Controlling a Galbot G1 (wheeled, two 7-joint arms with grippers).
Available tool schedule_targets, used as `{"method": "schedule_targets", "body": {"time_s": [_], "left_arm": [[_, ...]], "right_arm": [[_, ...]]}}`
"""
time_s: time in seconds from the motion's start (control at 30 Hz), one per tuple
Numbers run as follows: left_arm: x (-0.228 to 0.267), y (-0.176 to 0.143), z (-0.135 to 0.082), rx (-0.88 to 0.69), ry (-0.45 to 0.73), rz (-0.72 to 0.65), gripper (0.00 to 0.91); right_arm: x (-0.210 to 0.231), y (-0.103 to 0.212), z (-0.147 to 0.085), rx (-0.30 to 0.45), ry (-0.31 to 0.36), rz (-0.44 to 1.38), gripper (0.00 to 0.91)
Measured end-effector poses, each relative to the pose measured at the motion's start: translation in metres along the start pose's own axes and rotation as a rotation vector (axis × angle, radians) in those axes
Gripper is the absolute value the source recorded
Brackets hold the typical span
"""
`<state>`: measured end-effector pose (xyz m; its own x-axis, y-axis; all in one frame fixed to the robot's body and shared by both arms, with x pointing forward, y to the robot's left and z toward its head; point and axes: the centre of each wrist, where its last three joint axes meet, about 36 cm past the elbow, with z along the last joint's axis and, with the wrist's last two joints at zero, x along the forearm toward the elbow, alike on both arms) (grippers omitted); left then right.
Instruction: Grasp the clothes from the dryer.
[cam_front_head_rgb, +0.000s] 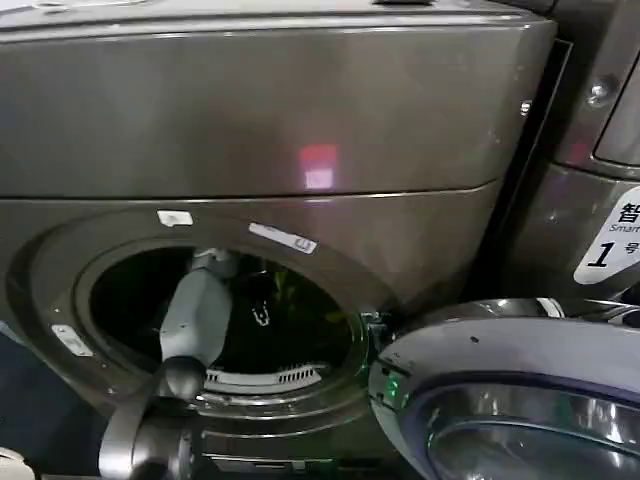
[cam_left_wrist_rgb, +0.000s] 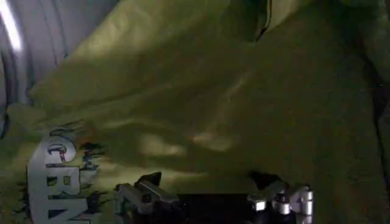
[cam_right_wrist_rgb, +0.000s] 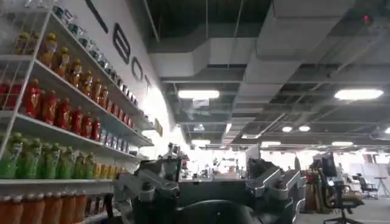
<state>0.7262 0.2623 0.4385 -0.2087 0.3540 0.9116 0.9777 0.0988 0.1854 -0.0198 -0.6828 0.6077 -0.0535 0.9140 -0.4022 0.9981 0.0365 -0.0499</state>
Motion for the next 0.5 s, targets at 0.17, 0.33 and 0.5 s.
{"method": "schedule_targets", "body": {"time_s": [0.17, 0.33, 0.5], "left_arm": [[-0.0034, -0.0025, 0.0036, 0.007, -0.011, 0.009, 0.000], [-0.0068, -0.0045, 0.0069, 0.014, -0.015, 0.017, 0.000], [-0.0081, -0.0059, 0.0091, 0.020, -0.022, 0.014, 0.000]], "right_arm": [[-0.0002, 0.0004, 0.0003, 0.000, 0.000, -0.001, 0.907], [-0.0004, 0.0005, 0.0015, 0.000, 0.003, -0.001, 0.907], [-0.0009, 0.0002, 0.0021, 0.000, 0.005, 0.000, 0.907]]}}
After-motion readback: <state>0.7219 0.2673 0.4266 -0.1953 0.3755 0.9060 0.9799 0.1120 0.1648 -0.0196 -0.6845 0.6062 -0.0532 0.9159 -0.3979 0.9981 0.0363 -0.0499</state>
